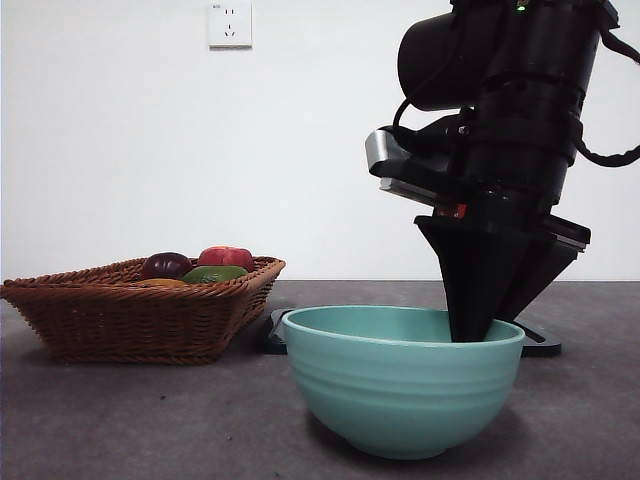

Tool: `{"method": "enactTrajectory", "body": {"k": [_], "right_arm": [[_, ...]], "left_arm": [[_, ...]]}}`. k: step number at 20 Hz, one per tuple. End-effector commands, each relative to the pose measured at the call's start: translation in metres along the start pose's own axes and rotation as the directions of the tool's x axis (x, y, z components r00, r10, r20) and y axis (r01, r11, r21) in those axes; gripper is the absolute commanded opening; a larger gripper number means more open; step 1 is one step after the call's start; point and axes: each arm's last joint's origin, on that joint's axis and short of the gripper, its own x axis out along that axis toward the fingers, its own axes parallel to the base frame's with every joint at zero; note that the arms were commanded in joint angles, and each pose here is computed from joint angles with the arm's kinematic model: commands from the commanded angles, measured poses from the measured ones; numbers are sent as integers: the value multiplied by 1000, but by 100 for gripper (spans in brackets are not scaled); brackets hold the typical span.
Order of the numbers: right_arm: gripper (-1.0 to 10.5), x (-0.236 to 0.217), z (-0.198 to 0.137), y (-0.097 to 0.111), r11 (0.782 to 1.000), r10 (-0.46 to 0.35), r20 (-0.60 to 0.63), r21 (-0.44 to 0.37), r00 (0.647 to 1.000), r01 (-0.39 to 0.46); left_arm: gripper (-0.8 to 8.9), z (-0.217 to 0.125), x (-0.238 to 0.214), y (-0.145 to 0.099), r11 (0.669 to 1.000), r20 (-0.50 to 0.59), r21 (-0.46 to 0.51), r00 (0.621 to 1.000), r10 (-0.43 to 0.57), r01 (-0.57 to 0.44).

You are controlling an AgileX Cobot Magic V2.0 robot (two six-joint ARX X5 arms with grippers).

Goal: Pick up the wifruite, put it on the bowl, pick up the plate, put it on desk

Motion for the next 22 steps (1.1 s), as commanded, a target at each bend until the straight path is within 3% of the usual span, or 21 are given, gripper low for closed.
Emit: {"method": "enactTrajectory", "body": {"k": [1, 4, 10, 16, 22], "right_arm": [[97, 3, 2, 2, 1000, -6, 5, 8, 1000, 6], [322, -4, 2, 1, 1000, -4, 24, 4, 1000, 4], [506, -70, -25, 5, 1000, 16, 177, -8, 984, -14], [536, -146, -91, 12, 999, 45, 387, -22, 921, -40], [554, -185, -158, 10, 997, 74, 533, -48, 843, -57]], "left_arm": [[500, 3, -2, -1, 1000, 17, 6, 1000, -10, 10], [500, 3, -2, -1, 1000, 17, -5, 1000, -10, 10], [500, 4, -2, -1, 1000, 19, -25, 1000, -10, 10], [500, 7, -2, -1, 999, 46, -52, 999, -8, 11], [500, 6, -2, -1, 999, 44, -53, 999, -9, 11]]}}
